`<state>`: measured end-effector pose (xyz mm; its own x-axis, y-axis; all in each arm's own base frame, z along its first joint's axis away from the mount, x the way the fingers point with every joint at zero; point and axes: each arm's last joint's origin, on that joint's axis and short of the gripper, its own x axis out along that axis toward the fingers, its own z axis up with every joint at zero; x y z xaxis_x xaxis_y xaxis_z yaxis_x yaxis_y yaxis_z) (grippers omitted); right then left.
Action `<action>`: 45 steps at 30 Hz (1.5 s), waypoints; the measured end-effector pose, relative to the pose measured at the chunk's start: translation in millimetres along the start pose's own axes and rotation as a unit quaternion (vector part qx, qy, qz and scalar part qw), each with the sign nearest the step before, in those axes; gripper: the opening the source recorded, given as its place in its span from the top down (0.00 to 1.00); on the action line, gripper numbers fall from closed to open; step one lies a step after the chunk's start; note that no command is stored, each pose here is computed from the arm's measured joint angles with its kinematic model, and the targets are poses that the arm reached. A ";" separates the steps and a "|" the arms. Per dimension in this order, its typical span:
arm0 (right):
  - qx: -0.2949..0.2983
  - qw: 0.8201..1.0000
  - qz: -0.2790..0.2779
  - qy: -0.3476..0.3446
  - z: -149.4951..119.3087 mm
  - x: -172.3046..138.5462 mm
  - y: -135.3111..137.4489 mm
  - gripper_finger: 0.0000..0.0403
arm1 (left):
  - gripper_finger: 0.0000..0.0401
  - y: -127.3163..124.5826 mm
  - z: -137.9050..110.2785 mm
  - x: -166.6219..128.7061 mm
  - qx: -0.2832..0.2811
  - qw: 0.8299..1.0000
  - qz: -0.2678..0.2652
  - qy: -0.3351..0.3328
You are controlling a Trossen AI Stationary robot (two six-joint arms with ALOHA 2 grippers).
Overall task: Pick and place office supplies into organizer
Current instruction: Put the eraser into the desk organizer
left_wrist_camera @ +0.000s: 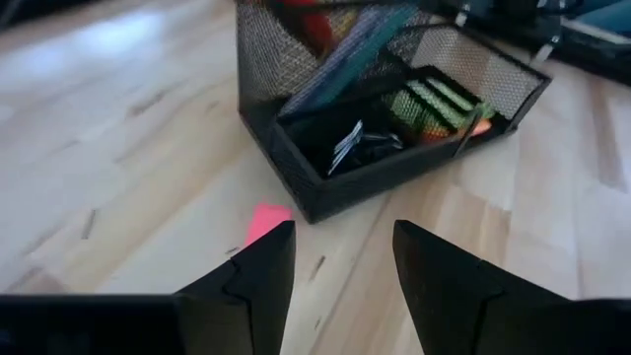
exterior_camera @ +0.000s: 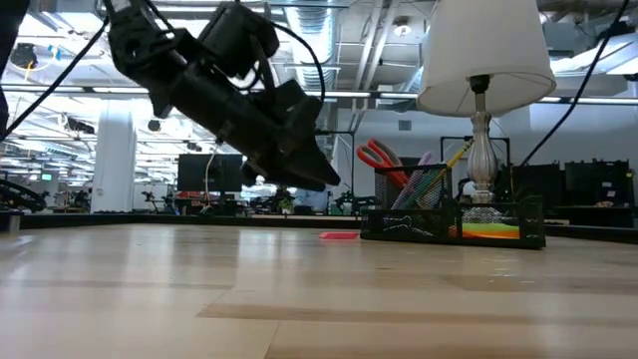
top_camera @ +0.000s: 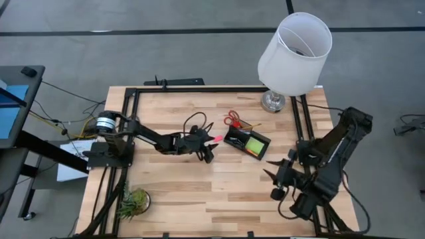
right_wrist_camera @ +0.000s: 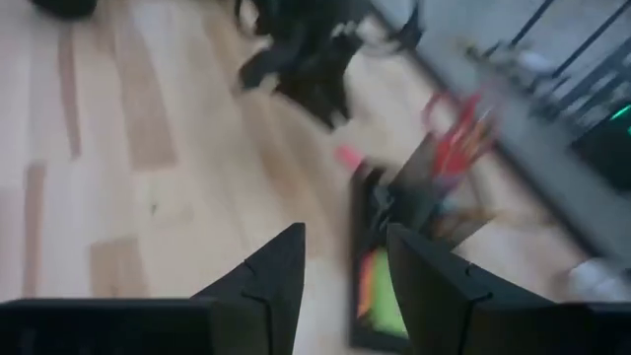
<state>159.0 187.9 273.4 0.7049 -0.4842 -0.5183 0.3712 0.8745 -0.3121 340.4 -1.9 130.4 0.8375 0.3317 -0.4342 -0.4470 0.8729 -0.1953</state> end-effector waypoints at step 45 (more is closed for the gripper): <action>0.092 0.911 0.398 -0.049 -121.8 89.6 16.4 0.68 | 0.59 20.6 -61.5 70.4 0.034 0.997 0.058 0.039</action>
<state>154.6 155.5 124.8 0.8420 0.3036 -0.4460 -0.1928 0.9414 0.2768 370.8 17.4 41.7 0.7540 0.4049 -0.5172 -0.5141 0.8539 -0.0810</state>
